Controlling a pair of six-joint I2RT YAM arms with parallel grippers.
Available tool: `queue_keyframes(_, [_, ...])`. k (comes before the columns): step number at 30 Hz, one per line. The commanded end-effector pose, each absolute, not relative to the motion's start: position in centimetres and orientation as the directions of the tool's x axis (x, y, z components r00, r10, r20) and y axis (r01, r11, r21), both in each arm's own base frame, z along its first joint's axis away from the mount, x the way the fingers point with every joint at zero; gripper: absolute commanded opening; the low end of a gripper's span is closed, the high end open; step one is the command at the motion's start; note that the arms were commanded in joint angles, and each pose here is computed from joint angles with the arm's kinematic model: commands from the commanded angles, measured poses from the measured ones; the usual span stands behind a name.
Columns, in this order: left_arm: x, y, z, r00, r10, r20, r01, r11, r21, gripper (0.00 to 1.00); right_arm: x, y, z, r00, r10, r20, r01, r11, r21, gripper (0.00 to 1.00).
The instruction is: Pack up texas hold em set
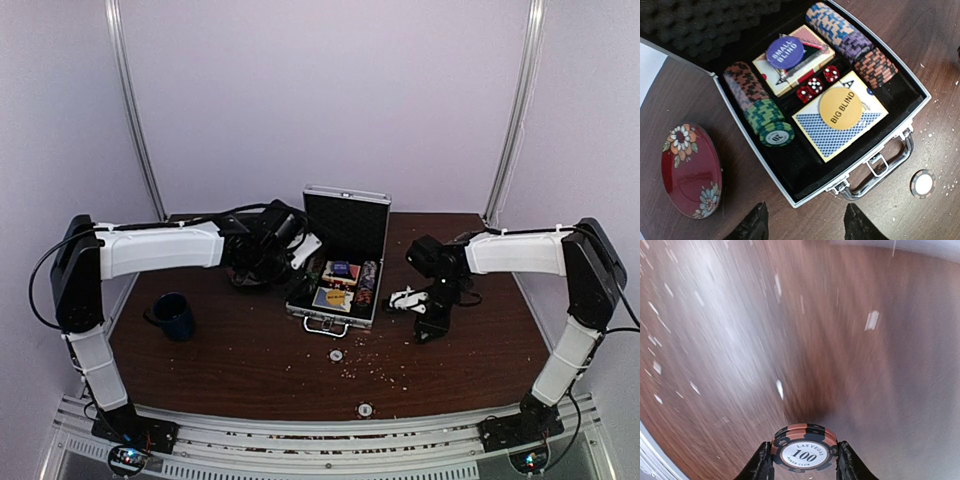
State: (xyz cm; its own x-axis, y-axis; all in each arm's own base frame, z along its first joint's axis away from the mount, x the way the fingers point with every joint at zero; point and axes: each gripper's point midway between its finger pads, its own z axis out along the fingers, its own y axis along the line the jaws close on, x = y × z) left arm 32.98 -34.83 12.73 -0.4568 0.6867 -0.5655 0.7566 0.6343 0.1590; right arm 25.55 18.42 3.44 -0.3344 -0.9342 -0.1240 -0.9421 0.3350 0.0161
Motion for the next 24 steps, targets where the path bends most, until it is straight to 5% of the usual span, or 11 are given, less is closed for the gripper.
queue_keyframes(1, [35.0,-32.9,16.6,-0.458,0.614,-0.643,0.694,0.699,0.173,0.53,27.2,22.9,7.7,-0.245,-0.941,-0.235,-0.962,0.266,-0.065,0.32])
queue_keyframes(9, [37.4,-29.5,19.6,-0.484,0.521,-0.703,0.609,0.777,0.157,0.53,31.1,29.4,12.2,-0.168,-0.913,-0.372,-0.935,0.267,-0.233,0.32])
queue_keyframes(24, [38.1,-28.3,20.1,-0.496,0.497,-0.712,0.584,0.798,0.15,0.53,35.4,31.8,8.8,-0.168,-0.94,-0.297,-0.845,0.293,-0.448,0.32])
